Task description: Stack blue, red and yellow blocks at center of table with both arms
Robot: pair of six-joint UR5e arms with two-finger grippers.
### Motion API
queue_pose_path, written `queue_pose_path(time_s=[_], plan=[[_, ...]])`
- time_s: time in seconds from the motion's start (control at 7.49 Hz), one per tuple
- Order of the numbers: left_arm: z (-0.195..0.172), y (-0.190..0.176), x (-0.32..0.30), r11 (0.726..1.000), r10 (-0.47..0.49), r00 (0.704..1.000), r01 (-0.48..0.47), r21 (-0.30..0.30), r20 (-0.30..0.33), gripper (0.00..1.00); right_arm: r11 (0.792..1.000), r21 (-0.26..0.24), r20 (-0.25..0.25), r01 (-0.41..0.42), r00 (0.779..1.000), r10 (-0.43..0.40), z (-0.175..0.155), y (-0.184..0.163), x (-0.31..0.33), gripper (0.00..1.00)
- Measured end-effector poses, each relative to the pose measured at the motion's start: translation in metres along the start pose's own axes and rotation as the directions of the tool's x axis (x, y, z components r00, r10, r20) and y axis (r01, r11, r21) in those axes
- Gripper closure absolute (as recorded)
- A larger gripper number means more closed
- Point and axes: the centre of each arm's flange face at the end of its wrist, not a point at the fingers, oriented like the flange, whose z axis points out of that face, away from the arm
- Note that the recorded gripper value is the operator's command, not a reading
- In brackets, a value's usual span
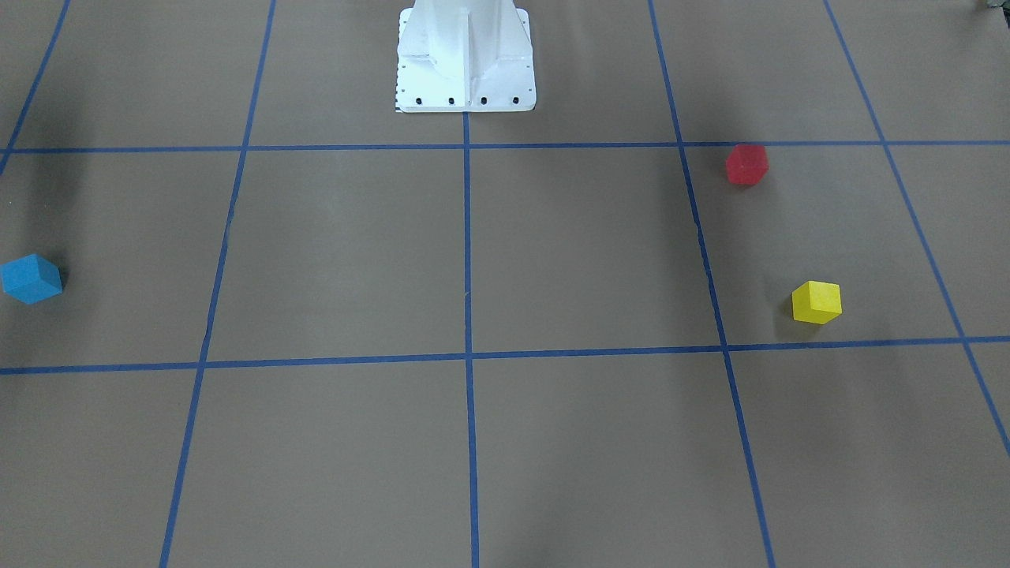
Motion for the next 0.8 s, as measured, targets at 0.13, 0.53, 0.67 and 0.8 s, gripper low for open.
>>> queue_pose_path(time_s=[0.13,0.53,0.67,0.8], plan=[[-0.002,0.000,0.001,1.000,0.004,1.000,-0.004,0.004,0.002,0.00,1.000,-0.002,0.000,0.001,1.000,-0.001,0.001,0.000,-0.001,0.00],[-0.003,0.002,0.002,1.000,0.011,1.000,-0.011,0.011,0.006,0.00,1.000,0.012,0.003,-0.012,1.000,0.012,-0.006,-0.005,-0.019,0.00],[-0.002,0.004,0.001,1.000,0.009,1.000,-0.009,0.010,0.006,0.00,0.999,0.013,0.001,-0.029,1.000,0.029,-0.006,-0.008,-0.025,0.00],[-0.001,0.004,0.000,1.000,0.007,1.000,-0.007,0.007,0.006,0.00,0.999,0.011,-0.001,-0.040,0.999,0.040,-0.005,-0.008,-0.027,0.00]])
